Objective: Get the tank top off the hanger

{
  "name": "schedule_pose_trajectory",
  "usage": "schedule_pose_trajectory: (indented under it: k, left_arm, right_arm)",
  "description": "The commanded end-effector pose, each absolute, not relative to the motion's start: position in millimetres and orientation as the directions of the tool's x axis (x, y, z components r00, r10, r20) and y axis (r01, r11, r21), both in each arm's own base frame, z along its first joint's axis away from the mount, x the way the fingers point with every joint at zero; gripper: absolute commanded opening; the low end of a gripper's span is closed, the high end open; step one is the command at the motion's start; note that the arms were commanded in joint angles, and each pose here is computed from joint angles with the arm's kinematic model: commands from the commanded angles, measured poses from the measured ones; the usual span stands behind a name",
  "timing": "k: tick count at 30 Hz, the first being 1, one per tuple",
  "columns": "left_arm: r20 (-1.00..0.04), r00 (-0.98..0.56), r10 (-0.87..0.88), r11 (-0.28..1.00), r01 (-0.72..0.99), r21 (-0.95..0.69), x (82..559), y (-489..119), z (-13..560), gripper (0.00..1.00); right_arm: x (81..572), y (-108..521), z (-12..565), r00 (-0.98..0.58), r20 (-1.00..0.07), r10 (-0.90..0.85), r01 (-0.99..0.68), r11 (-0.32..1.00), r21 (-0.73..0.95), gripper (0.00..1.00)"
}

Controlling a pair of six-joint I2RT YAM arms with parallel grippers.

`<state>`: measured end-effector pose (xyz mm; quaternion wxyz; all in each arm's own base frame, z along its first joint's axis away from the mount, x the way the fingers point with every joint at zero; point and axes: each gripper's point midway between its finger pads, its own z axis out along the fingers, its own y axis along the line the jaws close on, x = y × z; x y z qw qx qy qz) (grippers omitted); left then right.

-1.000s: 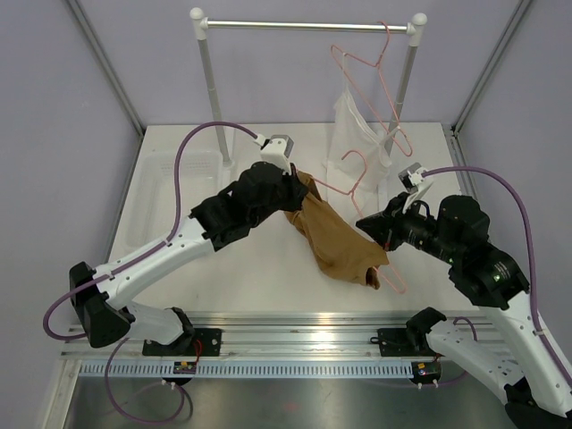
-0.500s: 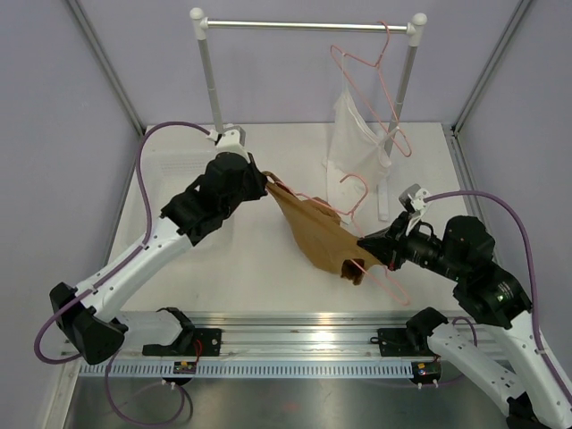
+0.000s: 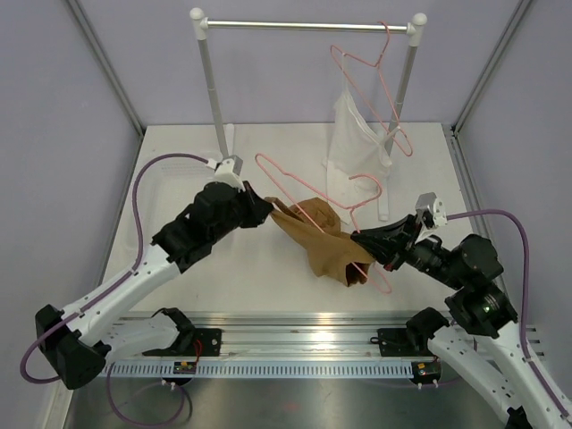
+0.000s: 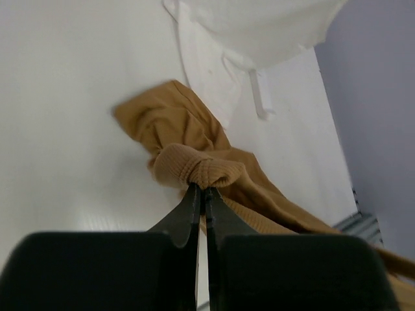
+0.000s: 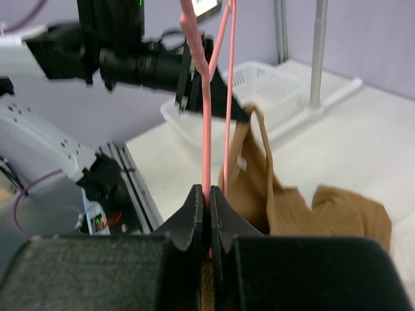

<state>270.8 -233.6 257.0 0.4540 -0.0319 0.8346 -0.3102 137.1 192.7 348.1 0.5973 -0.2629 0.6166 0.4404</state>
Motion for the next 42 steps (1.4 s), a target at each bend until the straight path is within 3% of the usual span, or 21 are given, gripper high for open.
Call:
schedule_pose_trajectory:
  k: [1, 6, 9, 10, 11, 13, 16, 19, 20, 23, 26, 27, 28, 32, 34, 42]
  left_arm:
    - [-0.732, -0.587, -0.347, 0.645, 0.417, -0.64, 229, -276, 288, 0.0]
    - [-0.728, -0.633, -0.262, 0.575, 0.504, -0.645, 182, -295, 274, 0.0]
    - [-0.732, -0.648, -0.211, 0.656, 0.461, -0.598, 174, -291, 238, 0.0]
    - [-0.722, -0.67, -0.176, 0.708, 0.423, -0.565, 172, -281, 215, 0.0]
    - [-0.718, -0.673, -0.175, 0.739, 0.392, -0.547, 174, -274, 206, 0.0]
    - [-0.725, -0.665, -0.177, 0.807, 0.323, -0.493, 180, -254, 194, 0.0]
    - [-0.752, -0.635, -0.176, 0.858, 0.276, -0.434, 183, -230, 194, 0.0]
    - [-0.781, -0.607, -0.149, 0.887, 0.267, -0.377, 184, -212, 204, 0.14]
    - [-0.793, -0.594, -0.136, 0.889, 0.279, -0.362, 184, -208, 211, 0.3]
    - [-0.812, -0.571, -0.122, 0.896, 0.288, -0.338, 179, -193, 234, 0.6]
    - [-0.836, -0.541, -0.094, 0.902, 0.309, -0.301, 174, -176, 256, 0.72]
    - [-0.848, -0.521, -0.092, 0.899, 0.323, -0.296, 171, -169, 264, 0.89]
    - [-0.854, -0.513, -0.084, 0.897, 0.334, -0.289, 167, -163, 270, 0.97]
    - [-0.892, -0.45, -0.042, 0.884, 0.399, -0.243, 159, -146, 275, 0.99]
    - [-0.905, -0.421, -0.067, 0.886, 0.392, -0.248, 158, -135, 276, 0.99]
    - [-0.901, -0.405, -0.157, 0.927, 0.254, -0.276, 162, -107, 260, 0.99]
  right_arm:
    - [139, 199, 418, 0.042, -0.906, 0.422, -0.901, 0.407, 0.147, 0.0]
    - [160, 203, 465, 0.179, -0.834, 0.522, -0.899, 0.431, 0.077, 0.0]
    - [175, 200, 490, 0.204, -0.789, 0.58, -0.882, 0.459, 0.109, 0.0]
    - [206, 201, 467, 0.127, -0.84, 0.527, -0.813, 0.54, 0.216, 0.0]
    - [210, 192, 489, 0.134, -0.838, 0.528, -0.777, 0.581, 0.241, 0.0]
    - [241, 177, 473, 0.025, -0.883, 0.468, -0.616, 0.704, 0.355, 0.0]
    - [254, 172, 443, -0.088, -0.92, 0.382, -0.512, 0.775, 0.37, 0.0]
    - [266, 160, 423, -0.166, -0.929, 0.33, -0.393, 0.842, 0.369, 0.0]
    - [268, 157, 432, -0.163, -0.931, 0.325, -0.372, 0.854, 0.363, 0.0]
    - [287, 162, 426, -0.219, -0.944, 0.248, -0.33, 0.891, 0.311, 0.0]
    - [314, 164, 437, -0.199, -0.957, 0.209, -0.28, 0.924, 0.26, 0.0]
    - [320, 163, 443, -0.184, -0.962, 0.202, -0.269, 0.931, 0.247, 0.0]
    - [335, 167, 439, -0.186, -0.968, 0.167, -0.251, 0.945, 0.211, 0.0]
    - [370, 172, 480, -0.111, -0.987, 0.12, -0.212, 0.967, 0.142, 0.0]
    - [398, 179, 466, -0.149, -0.988, 0.051, -0.178, 0.981, 0.078, 0.0]
    - [459, 185, 490, -0.107, -0.993, 0.046, -0.151, 0.987, 0.062, 0.0]
